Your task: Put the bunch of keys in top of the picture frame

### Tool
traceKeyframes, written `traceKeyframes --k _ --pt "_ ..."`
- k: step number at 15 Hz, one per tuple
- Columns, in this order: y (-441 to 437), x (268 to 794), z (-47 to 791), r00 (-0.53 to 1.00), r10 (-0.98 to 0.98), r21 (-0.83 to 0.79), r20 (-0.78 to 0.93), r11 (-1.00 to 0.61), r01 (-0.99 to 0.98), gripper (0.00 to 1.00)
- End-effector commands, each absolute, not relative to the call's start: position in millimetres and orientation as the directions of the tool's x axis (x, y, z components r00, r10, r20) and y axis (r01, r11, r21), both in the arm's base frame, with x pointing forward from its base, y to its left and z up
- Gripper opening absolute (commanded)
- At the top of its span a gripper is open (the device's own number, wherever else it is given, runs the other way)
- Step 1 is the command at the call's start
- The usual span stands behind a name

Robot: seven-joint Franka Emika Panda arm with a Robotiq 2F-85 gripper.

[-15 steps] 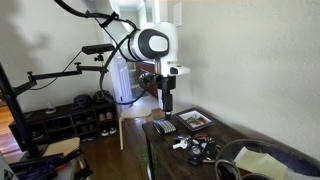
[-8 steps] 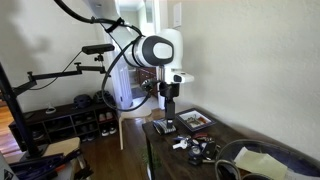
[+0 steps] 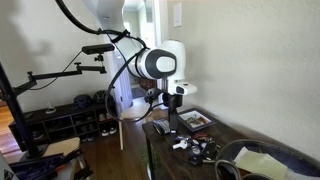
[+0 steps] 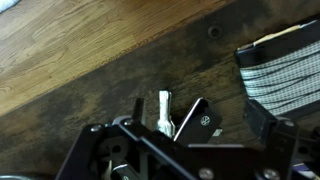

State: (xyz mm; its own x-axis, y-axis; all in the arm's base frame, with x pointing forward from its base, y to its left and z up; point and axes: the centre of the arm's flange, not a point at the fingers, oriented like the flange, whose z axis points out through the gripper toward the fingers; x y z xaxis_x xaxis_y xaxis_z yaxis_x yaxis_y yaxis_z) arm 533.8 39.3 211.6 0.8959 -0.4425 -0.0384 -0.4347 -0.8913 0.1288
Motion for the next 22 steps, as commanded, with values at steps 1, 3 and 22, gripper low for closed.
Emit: traceKeyframes --k 1,3,22 --pt "37.4 537.4 200.9 0.868 -0.496 0.117 0.021 -0.861 -0.495 1.00" --pt "35.3 538.0 199.2 0.848 -0.527 0.111 0.051 -0.841 -0.529 1.00" --pt "9.4 554.5 180.1 0.769 -0.628 0.097 0.124 -0.763 -0.639 1.00"
